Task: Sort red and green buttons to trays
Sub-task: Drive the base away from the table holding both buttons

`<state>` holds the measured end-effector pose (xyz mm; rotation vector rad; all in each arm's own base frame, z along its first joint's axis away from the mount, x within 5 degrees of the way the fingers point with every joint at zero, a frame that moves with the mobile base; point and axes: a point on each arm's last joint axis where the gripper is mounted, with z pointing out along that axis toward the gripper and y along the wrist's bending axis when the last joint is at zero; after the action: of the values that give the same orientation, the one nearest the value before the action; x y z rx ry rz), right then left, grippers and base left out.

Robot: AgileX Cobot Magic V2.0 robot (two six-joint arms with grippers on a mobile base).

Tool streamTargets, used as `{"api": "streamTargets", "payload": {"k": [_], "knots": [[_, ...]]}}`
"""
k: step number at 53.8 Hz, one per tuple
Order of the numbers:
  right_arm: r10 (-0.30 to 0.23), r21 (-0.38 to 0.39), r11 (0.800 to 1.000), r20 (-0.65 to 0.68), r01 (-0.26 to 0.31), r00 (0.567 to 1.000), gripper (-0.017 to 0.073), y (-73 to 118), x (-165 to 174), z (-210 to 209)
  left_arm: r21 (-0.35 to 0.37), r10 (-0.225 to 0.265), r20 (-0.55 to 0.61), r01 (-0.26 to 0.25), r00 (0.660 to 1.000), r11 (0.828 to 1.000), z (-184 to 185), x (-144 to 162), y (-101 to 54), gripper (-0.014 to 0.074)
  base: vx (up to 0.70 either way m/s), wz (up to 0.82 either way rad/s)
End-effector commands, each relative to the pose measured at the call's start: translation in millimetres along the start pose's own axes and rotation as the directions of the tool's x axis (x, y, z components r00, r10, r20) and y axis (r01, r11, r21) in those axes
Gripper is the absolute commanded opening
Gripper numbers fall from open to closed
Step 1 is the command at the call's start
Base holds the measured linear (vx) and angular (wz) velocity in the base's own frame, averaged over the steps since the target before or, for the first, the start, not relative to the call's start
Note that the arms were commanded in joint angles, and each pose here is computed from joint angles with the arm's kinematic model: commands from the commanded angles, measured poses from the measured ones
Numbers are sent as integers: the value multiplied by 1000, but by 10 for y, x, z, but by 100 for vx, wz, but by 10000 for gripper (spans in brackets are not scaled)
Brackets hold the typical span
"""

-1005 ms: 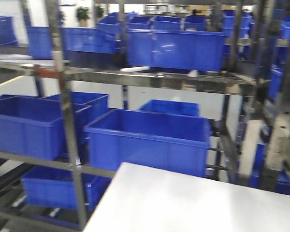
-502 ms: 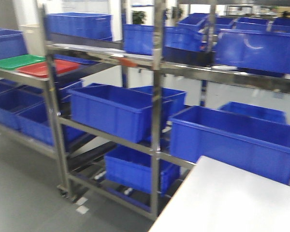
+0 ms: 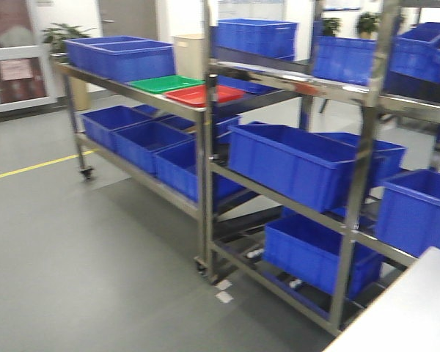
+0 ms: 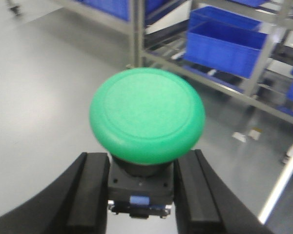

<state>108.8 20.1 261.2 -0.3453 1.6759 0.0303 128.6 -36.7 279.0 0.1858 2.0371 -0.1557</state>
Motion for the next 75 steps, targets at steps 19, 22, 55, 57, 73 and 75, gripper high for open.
{"api": "streamTargets", "payload": {"k": [19, 22, 55, 57, 73, 75], "knots": [[13, 2, 1000, 33, -13, 999, -9, -19, -106, -4, 43, -3, 100, -1, 995, 999, -48, -165, -45, -1, -9, 58], [13, 2, 1000, 33, -13, 999, -9, -19, -106, -4, 43, -3, 100, -1, 995, 999, -48, -165, -45, -1, -2, 67], [13, 6, 1000, 32, -13, 999, -9, -22, -105, -4, 43, -3, 101, -1, 995, 999, -50, -166, -45, -1, 11, 53], [13, 10, 1000, 31, -13, 999, -9, -25, -104, -4, 43, -3, 101, -1, 995, 999, -48, -166, -46, -1, 21, 32], [13, 9, 1000, 31, -13, 999, -9, -25, -104, -4, 43, -4, 102, -1, 995, 999, -51, -166, -45, -1, 28, 19], [13, 9, 1000, 31, -13, 999, -9, -25, -104, -4, 43, -4, 102, -1, 995, 999, -51, -166, -45, -1, 35, 7]]}}
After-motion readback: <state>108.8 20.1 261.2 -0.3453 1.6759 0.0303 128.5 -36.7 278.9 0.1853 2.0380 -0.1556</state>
